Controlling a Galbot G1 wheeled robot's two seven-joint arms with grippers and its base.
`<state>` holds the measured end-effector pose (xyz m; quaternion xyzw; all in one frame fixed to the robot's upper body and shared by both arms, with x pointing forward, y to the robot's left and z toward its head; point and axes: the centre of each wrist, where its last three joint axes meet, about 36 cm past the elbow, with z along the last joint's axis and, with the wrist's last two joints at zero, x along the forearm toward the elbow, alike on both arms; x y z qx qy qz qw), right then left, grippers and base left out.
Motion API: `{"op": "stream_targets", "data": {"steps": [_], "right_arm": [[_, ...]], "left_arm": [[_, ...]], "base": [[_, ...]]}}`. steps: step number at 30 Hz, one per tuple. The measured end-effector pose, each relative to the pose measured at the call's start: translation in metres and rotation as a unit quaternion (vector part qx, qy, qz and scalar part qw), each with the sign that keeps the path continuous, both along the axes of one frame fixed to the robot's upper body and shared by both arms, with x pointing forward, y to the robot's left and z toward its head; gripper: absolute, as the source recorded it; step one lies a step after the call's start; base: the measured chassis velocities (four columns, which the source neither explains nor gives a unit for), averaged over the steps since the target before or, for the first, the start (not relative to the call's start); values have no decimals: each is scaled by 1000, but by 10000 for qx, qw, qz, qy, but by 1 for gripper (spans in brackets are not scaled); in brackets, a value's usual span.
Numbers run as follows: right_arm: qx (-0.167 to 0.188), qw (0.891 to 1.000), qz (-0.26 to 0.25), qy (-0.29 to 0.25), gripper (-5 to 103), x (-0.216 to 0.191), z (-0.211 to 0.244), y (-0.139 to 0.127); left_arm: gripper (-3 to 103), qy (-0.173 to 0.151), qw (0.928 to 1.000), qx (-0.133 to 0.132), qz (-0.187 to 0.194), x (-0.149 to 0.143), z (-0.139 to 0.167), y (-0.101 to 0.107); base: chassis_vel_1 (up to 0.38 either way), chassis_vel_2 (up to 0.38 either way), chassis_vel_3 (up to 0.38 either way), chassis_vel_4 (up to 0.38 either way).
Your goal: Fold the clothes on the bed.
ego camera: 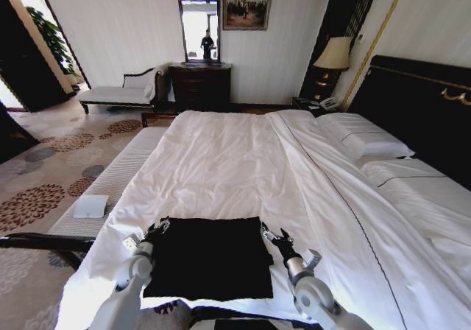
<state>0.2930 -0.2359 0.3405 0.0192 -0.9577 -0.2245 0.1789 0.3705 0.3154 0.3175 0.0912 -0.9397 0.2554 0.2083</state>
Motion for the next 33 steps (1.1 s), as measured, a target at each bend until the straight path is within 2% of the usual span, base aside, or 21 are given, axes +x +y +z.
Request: {"op": "stream_targets", "data": {"steps": [2, 4, 18, 20, 21, 24, 25, 28, 30, 33], "right_arm": [[-6, 10000, 11, 1, 100, 1, -1, 0], [-7, 10000, 23, -7, 100, 2, -1, 1], [-36, 10000, 34, -2, 100, 2, -2, 0], [-41, 10000, 31, -3, 100, 2, -2, 0], [-41, 10000, 31, -3, 100, 2, -2, 0], [-40, 10000, 30, -4, 100, 1, -1, 1], [-40, 10000, 30, -4, 100, 1, -1, 1], [-38, 10000, 33, -4, 100, -1, -1, 2], [-39, 10000, 33, 0, 100, -2, -1, 2], [-43, 10000, 20, 5, 100, -3, -2, 3]], "left_arm": [[60, 27, 10000, -40, 7, 0, -3, -2], [57, 54, 9999, -83, 18, -1, -6, -6], [56, 96, 9997, -169, 173, 5, -16, -14], [46, 93, 9996, -164, 190, 6, -15, -14], [46, 93, 9996, -164, 190, 6, -15, -14], [31, 117, 9997, -99, 213, 5, -15, -13], [31, 117, 9997, -99, 213, 5, -15, -13], [16, 144, 9996, -75, 239, 4, -16, -12], [16, 150, 9996, -71, 245, 3, -16, -12], [10, 138, 9995, -52, 272, 3, -14, -9]], "base": [[0, 0, 0, 0], [0, 0, 0, 0], [0, 0, 0, 0], [0, 0, 0, 0], [0, 0, 0, 0], [0, 0, 0, 0], [0, 0, 0, 0], [0, 0, 0, 0], [0, 0, 0, 0], [0, 0, 0, 0]]}}
